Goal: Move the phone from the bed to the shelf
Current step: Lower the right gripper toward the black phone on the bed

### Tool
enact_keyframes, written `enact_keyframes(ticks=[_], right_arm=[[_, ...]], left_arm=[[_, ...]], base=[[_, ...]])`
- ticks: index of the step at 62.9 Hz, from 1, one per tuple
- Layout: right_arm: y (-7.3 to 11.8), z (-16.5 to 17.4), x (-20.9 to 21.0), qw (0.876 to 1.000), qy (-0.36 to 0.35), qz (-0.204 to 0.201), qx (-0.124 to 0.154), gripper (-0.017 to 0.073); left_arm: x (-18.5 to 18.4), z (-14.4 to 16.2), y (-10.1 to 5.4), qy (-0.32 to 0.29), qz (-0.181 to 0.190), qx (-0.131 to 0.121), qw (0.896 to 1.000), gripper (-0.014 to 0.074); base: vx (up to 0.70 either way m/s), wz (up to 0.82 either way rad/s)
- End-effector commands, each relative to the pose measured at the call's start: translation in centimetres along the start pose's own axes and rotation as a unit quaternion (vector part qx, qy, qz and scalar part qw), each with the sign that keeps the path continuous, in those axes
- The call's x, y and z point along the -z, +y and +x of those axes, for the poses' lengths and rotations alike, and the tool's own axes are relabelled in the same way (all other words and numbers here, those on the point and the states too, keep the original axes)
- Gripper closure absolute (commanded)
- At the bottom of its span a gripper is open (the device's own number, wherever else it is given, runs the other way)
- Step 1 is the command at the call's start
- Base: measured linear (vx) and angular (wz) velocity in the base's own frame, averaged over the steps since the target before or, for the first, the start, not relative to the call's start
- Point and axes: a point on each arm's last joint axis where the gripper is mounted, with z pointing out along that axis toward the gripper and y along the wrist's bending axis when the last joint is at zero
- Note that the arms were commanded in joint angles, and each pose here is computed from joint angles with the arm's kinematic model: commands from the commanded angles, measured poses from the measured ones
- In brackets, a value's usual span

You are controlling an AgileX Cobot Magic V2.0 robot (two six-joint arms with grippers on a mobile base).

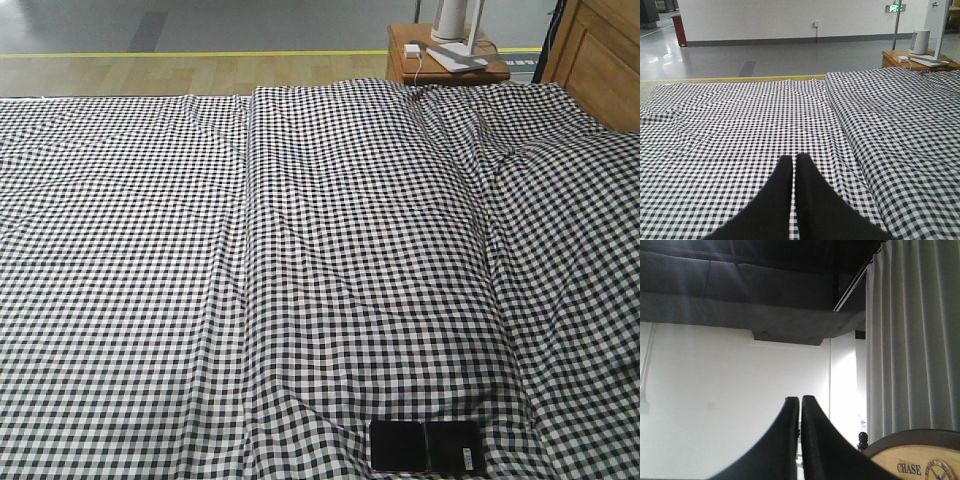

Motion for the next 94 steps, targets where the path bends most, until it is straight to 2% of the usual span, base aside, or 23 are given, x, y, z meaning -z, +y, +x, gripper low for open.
enact_keyframes(ticks=[1,12,20,25,33,50,54,59,68,81,94], right_arm=[[-0.2,-2.7,-2.5,1.0,-0.001,0.001,-0.003,0.0564],[0.0,-2.9,-7.1,0.993,0.118,-0.015,-0.006,0.0564],[0.3,-0.2,-9.9,0.971,0.236,-0.028,-0.006,0.0564],[0.6,2.2,-10.9,0.952,0.305,-0.035,-0.006,0.0561],[1.0,6.2,-11.8,0.909,0.414,-0.047,-0.007,0.0557],[1.6,12.9,-11.7,0.797,0.6,-0.067,-0.006,0.0503],[1.7,14.1,-11.5,0.776,0.627,-0.072,-0.004,0.0464],[1.8,15.0,-11.5,0.759,0.647,-0.074,-0.004,0.0399],[1.9,15.9,-11.6,0.748,0.659,-0.075,-0.004,0.0189],[1.9,15.9,-11.7,0.752,0.655,-0.073,-0.006,-0.0172],[1.9,15.9,-11.7,0.752,0.655,-0.07,-0.009,-0.0152]], left_arm=[[0.0,-0.4,0.0,-0.035,-0.001,0.005,0.999,0.0592],[0.0,-0.4,0.0,-0.035,-0.001,0.005,0.999,0.0592],[0.0,-0.4,0.0,-0.035,-0.001,0.005,0.999,0.0592],[0.0,-0.4,0.0,-0.035,-0.001,0.005,0.999,0.0592],[0.0,-0.4,0.0,-0.035,-0.001,0.005,0.999,0.0592],[0.0,-0.4,0.0,-0.035,-0.001,0.005,0.999,0.0592],[0.0,-0.4,0.0,-0.035,-0.001,0.005,0.999,0.0592],[0.0,-0.4,0.0,-0.035,-0.001,0.005,0.999,0.0592],[0.0,-0.4,0.0,-0.035,-0.001,0.005,0.999,0.0592],[0.0,-0.4,0.0,-0.035,-0.001,0.005,0.999,0.0592],[0.0,-0.4,0.0,-0.035,-0.001,0.005,0.999,0.0592]], base=[[0.0,0.0],[0.0,0.0],[0.0,0.0],[0.0,0.0],[0.0,0.0],[0.0,0.0],[0.0,0.0],[0.0,0.0],[0.0,0.0],[0.0,0.0],[0.0,0.0]])
